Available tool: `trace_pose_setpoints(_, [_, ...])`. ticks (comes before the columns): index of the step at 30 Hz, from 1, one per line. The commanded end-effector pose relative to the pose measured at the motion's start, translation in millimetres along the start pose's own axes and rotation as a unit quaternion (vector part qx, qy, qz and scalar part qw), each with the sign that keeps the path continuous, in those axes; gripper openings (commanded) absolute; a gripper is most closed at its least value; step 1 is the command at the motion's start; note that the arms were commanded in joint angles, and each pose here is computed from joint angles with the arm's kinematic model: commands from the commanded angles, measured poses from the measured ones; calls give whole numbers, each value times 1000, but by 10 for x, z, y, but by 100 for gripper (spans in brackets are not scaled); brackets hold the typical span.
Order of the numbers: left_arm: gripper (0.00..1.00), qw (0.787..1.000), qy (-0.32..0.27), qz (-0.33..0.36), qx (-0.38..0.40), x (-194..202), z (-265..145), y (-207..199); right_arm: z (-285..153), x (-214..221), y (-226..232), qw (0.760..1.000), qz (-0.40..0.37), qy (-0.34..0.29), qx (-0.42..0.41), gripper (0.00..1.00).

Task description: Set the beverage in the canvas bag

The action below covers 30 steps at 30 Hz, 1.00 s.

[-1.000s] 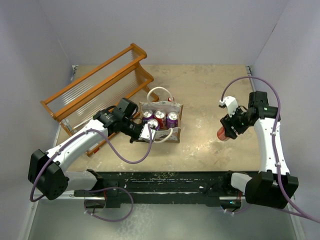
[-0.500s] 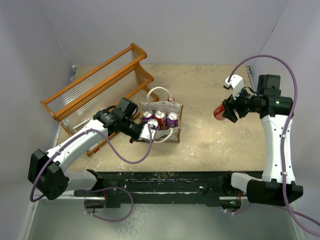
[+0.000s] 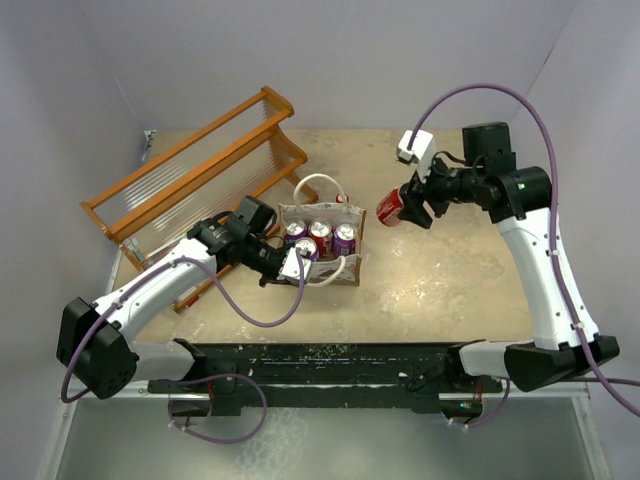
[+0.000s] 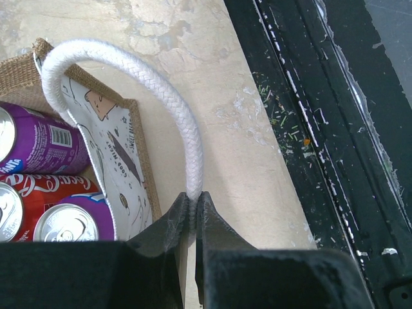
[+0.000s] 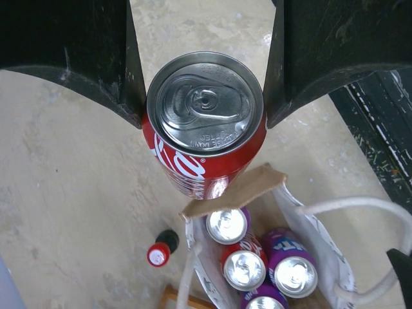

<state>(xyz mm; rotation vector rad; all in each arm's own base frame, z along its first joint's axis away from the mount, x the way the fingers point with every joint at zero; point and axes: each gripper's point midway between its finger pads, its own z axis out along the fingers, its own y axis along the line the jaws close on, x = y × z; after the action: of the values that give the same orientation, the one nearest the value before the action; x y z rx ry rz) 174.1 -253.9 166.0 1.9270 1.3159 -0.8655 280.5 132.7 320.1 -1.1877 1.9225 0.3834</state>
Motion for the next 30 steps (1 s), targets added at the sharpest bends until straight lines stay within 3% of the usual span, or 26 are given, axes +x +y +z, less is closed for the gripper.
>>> trace_pose_setpoints(1, [1, 999, -24, 23, 13, -154, -23, -1, -31, -578, 62, 995, -46, -83, -8, 0])
trace_pose_setpoints(7, [0, 997, -49, 22, 59, -210, -5, -202, 224, -743, 213, 991, -73, -97, -57, 0])
trace_pose_setpoints(13, [0, 997, -27, 21, 72, -77, 1, -282, 500, -869, 399, 984, -84, -111, -113, 0])
trace_pose_setpoints(30, [0, 997, -17, 21, 72, 2, 8, -340, 1197, -718, 814, 976, -97, -42, -190, 0])
